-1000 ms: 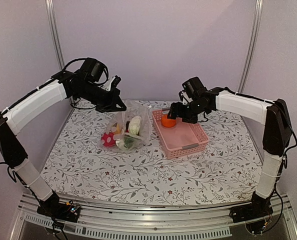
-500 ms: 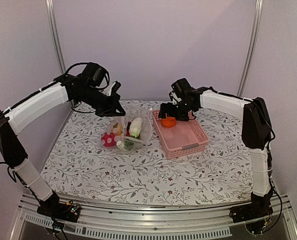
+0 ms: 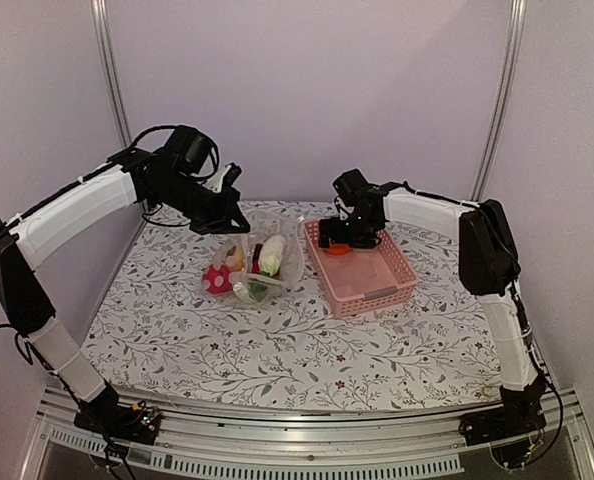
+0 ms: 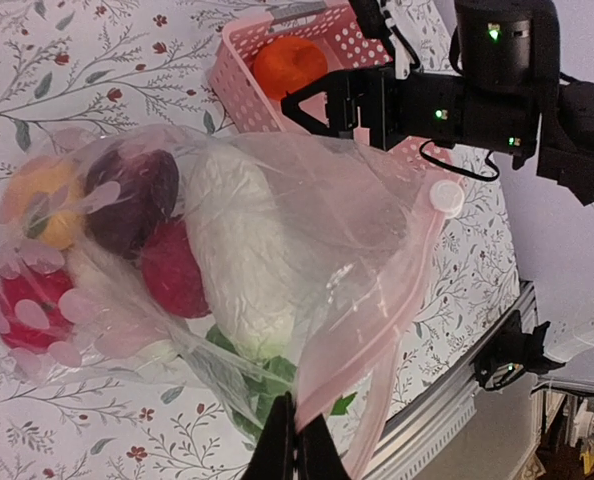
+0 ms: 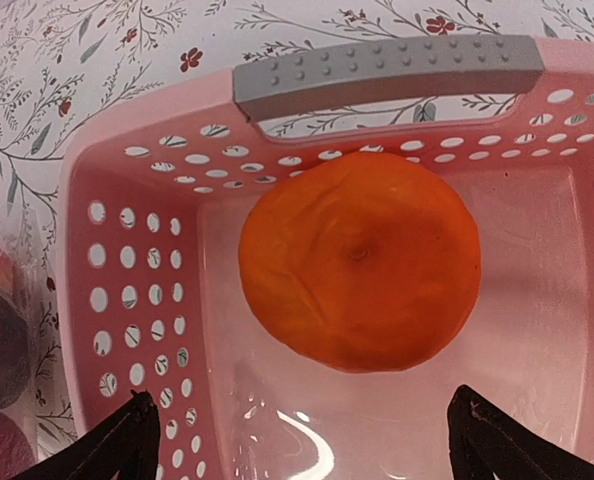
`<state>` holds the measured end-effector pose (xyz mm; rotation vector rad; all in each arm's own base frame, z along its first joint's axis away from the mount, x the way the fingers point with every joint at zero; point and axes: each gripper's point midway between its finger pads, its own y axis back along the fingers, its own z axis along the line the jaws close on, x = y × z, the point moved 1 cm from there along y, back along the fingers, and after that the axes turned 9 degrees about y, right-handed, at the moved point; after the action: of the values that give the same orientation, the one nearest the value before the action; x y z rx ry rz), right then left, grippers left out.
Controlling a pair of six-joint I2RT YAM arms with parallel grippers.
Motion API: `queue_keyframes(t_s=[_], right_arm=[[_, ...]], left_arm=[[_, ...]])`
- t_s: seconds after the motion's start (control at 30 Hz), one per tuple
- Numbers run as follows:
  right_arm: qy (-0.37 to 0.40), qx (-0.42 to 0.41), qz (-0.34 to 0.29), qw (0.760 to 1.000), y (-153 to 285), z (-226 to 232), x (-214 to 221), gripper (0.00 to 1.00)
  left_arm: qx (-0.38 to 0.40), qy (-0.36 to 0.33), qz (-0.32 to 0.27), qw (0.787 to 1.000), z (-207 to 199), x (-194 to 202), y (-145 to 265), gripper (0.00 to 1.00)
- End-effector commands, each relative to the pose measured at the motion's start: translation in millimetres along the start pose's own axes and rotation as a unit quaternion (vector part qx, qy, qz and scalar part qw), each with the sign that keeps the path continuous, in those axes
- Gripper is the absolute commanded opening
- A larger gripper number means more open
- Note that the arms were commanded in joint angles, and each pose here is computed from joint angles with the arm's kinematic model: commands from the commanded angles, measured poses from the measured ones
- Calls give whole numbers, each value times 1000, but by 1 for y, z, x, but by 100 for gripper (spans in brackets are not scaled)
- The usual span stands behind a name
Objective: Place the food in the zip-top bag and seal the zipper
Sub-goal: Pick up the fake fruit from the bin.
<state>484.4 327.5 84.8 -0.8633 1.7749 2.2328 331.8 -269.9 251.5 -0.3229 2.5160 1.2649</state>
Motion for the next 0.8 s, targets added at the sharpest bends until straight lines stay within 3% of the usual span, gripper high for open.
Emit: queue_keyframes(t_s=[0.0,0.57,0.77], right_arm=[[0,21,-1,1000,-16,-12,-4,99],[-21,20,-5,1000,-53,-38,-12,99],[-16,5,-18,1000,-46,-33,-19,84]], left_arm=[[-10,-1,0,1000,5,2,7,0],[-25,3,6,1000,8,2,10,0],[-24,4,10,1000,9,4,9,0]])
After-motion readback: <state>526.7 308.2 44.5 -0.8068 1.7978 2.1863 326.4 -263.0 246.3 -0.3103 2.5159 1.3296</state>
